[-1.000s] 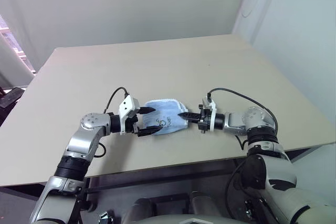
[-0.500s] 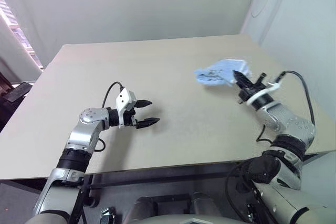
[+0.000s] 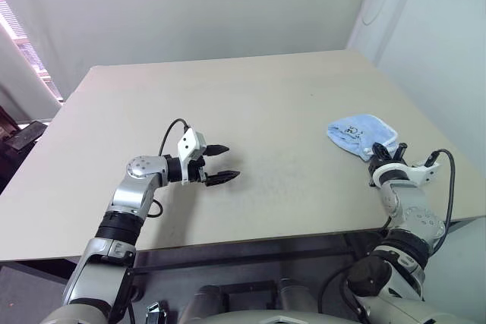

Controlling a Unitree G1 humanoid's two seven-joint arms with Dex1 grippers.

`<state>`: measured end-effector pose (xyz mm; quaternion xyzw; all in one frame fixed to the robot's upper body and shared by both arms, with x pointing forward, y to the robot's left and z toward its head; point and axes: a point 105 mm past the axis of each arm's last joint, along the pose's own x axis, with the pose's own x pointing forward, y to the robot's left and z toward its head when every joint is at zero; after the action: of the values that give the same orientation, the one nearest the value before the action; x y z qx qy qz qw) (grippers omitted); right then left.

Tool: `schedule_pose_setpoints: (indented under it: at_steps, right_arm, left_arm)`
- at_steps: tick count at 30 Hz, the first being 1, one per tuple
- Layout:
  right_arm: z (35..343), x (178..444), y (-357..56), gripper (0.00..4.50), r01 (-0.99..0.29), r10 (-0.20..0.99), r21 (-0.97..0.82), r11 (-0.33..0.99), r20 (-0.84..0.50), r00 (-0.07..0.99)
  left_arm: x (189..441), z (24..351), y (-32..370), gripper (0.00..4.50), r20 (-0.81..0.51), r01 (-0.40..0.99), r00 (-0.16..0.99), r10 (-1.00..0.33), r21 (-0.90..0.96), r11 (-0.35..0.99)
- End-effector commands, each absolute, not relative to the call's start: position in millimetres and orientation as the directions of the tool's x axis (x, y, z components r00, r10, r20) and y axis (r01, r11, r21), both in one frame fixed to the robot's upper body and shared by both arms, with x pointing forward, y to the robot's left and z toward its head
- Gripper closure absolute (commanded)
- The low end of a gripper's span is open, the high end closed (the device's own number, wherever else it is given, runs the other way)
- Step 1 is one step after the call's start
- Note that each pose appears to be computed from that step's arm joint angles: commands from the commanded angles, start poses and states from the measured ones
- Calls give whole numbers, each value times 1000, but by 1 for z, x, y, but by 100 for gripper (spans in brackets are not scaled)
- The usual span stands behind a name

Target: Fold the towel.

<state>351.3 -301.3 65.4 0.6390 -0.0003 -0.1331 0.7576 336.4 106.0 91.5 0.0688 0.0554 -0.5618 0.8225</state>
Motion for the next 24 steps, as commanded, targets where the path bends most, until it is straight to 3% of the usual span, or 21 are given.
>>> schedule_pose_setpoints:
  at_steps: [1,12,16,24]
  right_arm:
    - [48,343,-302,448,293,-226,941,169,-252,941]
    - [61,336,-285,448,305,-185,920,248,-264,947]
    - [66,335,-280,337,282,-168,934,219,-248,954]
    - [70,330,-274,38,262,-121,930,259,-238,964]
  left_arm:
    - [337,101,105,22,-155,935,354,-922,86,344]
    - [335,96,107,22,-182,933,358,-916,99,345]
    - [334,94,105,22,-183,935,355,-917,93,343]
    - [340,95,109,22,-192,930,368,-910,71,361]
